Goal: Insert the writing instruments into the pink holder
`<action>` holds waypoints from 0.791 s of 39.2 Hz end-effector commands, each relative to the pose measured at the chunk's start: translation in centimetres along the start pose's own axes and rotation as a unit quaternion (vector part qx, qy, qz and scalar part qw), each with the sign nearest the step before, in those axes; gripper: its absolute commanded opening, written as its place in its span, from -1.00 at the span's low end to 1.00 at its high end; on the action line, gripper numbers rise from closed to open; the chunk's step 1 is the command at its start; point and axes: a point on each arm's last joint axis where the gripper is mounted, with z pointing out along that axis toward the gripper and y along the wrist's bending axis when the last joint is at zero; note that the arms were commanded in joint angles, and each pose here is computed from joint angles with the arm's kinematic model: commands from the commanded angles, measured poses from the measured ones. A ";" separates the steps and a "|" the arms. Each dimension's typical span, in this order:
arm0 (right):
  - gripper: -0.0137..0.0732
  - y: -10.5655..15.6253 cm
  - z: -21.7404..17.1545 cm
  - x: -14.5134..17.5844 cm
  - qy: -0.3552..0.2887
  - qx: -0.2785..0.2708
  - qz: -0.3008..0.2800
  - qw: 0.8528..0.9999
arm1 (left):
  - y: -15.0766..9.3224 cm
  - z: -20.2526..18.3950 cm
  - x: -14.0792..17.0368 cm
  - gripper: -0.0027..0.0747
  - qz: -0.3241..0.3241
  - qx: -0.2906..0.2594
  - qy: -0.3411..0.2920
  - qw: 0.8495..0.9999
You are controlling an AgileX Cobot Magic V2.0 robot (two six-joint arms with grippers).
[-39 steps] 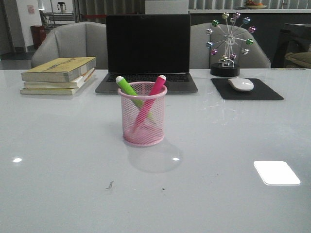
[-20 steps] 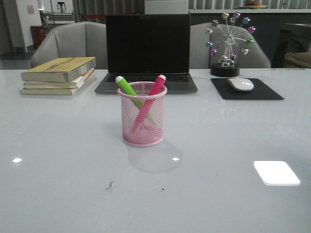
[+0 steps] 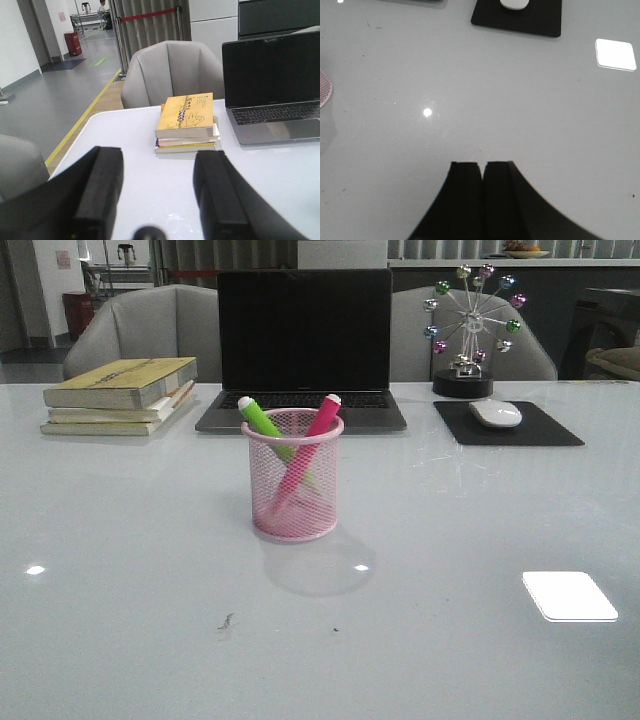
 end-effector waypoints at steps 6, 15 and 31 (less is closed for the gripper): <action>-0.55 -0.1 -0.6 -1.6 -0.057 0.005 -0.005 0.998 | 0.1 -0.1 -1.6 0.09 -0.001 -0.004 -0.051 0.999; -0.55 -0.1 -0.9 -1.7 -0.061 0.005 -0.005 0.998 | 0.1 -0.1 -1.6 0.09 -0.001 -0.004 -0.051 0.999; -0.55 0.1 -7.4 -1.8 -0.165 0.009 -0.024 0.986 | 0.1 -0.1 -1.6 0.09 -0.001 -0.004 -0.051 0.999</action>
